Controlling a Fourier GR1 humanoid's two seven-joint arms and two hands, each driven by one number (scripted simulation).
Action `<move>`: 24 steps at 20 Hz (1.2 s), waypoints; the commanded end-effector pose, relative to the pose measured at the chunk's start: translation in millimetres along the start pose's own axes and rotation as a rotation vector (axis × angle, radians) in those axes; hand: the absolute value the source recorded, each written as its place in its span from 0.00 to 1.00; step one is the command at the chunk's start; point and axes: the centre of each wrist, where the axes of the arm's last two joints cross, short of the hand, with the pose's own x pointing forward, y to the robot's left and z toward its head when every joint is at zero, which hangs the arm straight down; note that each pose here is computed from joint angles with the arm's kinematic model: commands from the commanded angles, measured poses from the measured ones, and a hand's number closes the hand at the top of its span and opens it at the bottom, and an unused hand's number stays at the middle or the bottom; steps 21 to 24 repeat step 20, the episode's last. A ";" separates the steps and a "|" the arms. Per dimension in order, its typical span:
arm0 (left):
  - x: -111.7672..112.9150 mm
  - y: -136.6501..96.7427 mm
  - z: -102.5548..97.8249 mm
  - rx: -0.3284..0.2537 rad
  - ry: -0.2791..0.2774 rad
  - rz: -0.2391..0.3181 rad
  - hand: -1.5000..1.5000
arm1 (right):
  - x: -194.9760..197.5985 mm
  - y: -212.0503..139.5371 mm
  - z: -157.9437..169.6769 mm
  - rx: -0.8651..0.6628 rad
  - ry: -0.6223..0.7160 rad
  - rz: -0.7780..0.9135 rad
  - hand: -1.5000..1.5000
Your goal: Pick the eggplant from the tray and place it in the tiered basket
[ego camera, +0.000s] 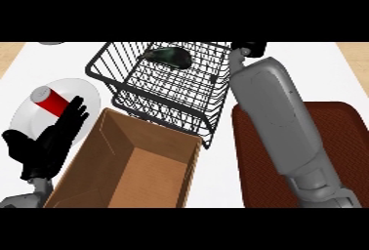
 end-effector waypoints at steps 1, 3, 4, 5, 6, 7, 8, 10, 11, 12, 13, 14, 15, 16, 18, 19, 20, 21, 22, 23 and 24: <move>-7.0 6.4 16.3 0.004 0.021 0.004 0.50 | -10.4 -53.1 -16.4 -0.120 -0.018 -0.040 0.00; 2.4 8.4 0.2 0.008 0.010 0.016 0.50 | -7.4 -66.1 -16.8 -0.181 -0.003 -0.060 0.00; 5.4 -8.7 9.7 0.008 -0.012 0.016 0.50 | -5.1 -75.8 -14.9 -0.181 0.025 -0.058 0.00; -5.4 12.7 7.6 0.007 0.018 0.012 0.50 | -13.2 -102.7 -21.2 -0.200 0.002 -0.038 0.00; -8.0 1.2 2.1 0.015 0.003 -0.009 0.50 | -3.1 -119.5 -31.3 -0.208 0.002 -0.055 0.00; 7.2 13.4 2.7 0.018 0.006 -0.011 0.50 | -18.7 -129.9 -27.1 -0.222 0.011 -0.030 0.00; -1.9 9.8 2.7 0.009 0.010 -0.002 0.50 | -9.6 -149.2 -30.1 -0.226 0.003 -0.036 0.00; -4.2 9.3 5.5 0.009 0.011 0.005 0.50 | -3.9 -181.2 -26.7 -0.238 -0.022 -0.050 0.00; 1.2 23.7 6.2 0.034 0.006 0.002 0.50 | -2.8 -202.6 -23.6 -0.233 -0.014 -0.025 0.00; -13.2 12.7 2.4 0.010 0.030 0.008 0.50 | 0.6 -210.0 -20.2 -0.225 -0.029 -0.035 0.00; 6.8 7.4 3.8 0.025 -0.003 -0.010 0.50 | -6.7 -220.0 -13.7 -0.247 0.001 -0.009 0.00; 1.6 10.7 -8.1 0.013 0.007 0.009 0.50 | 0.5 -225.6 -4.6 -0.241 -0.023 -0.044 0.00; 5.3 -8.0 10.7 -0.008 0.017 0.007 0.50 | -6.1 -241.6 -24.5 -0.263 -0.019 -0.037 0.00; -0.5 2.0 -0.2 0.014 0.011 0.004 0.50 | -10.3 -257.8 -16.3 -0.248 -0.008 -0.007 0.00; -11.5 7.3 5.7 0.004 0.005 0.007 0.50 | -16.4 -282.2 -14.2 -0.250 -0.010 -0.006 0.00; -5.3 2.0 1.0 0.006 0.006 0.008 0.50 | -15.0 -291.2 -12.9 -0.245 -0.033 -0.009 0.00; -1.9 -1.0 -0.1 0.014 0.003 0.015 0.50 | -8.8 -287.7 -10.0 -0.245 -0.021 -0.004 0.00; -1.9 -1.0 -0.1 0.014 0.003 0.015 0.50 | -8.8 -287.7 -10.0 -0.245 -0.021 -0.004 0.00; -1.9 -1.0 -0.1 0.014 0.003 0.015 0.50 | -8.8 -287.7 -10.0 -0.245 -0.021 -0.004 0.00; -1.9 -1.0 -0.1 0.014 0.003 0.015 0.50 | -8.8 -287.7 -10.0 -0.245 -0.021 -0.004 0.00; -1.9 -1.0 -0.1 0.014 0.003 0.015 0.50 | -8.8 -287.7 -10.0 -0.245 -0.021 -0.004 0.00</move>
